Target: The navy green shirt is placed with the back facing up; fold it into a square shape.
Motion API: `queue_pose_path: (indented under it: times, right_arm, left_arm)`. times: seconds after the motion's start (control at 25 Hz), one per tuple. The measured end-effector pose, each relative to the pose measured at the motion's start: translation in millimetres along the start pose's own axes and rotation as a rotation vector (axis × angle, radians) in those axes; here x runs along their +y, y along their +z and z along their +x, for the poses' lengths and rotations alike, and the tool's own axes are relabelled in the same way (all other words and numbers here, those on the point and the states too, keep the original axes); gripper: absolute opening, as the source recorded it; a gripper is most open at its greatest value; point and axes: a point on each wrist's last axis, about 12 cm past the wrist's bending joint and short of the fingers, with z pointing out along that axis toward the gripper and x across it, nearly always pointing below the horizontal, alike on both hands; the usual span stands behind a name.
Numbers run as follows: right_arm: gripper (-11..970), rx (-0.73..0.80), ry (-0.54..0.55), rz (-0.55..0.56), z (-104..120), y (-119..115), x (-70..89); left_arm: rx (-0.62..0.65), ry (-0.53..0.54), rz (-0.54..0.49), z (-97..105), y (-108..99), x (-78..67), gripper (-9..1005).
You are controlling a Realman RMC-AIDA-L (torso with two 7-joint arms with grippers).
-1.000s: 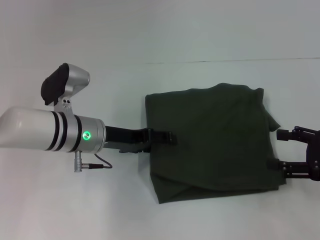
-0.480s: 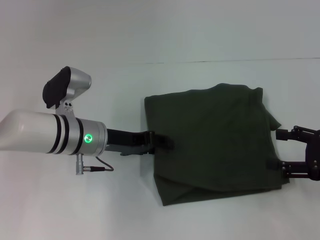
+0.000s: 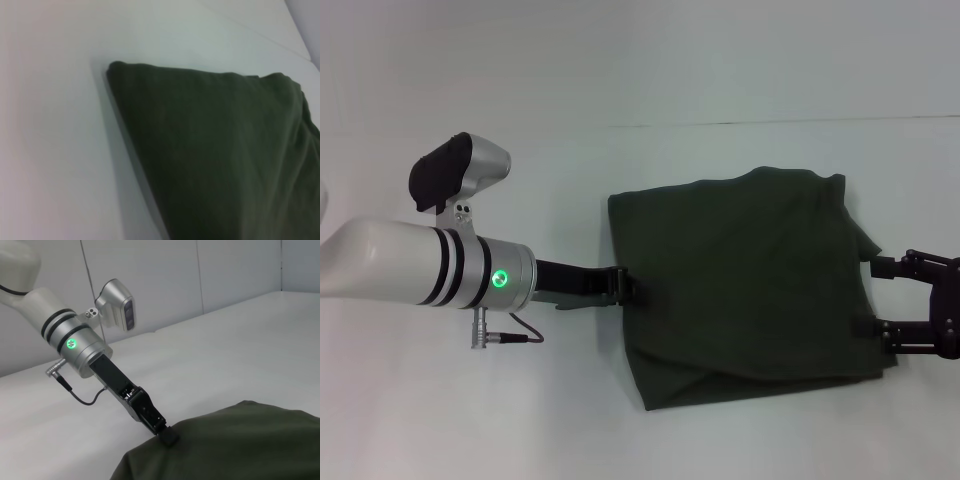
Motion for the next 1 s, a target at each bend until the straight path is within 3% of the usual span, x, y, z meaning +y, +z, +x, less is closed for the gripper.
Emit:
queue_pose_path:
  times: [0.28,0.48,1.0]
  right_arm:
    - [944,-0.003,-0.003,-0.002,-1.6,1.1,-0.6]
    - [944,-0.004,-0.008,-0.005,-3.4,2.9,-1.2]
    - [944,-0.009,-0.011,-0.012,-8.2,6.3,-3.1]
  left_arm:
    - [-0.002,0.022,-0.010,-1.2,-0.7,1.1,107]
    - [-0.011,0.025,-0.017,-4.5,-11.2,8.4,104]
    - [-0.030,0.001,-0.026,-4.1,-67.9,38.4,95]
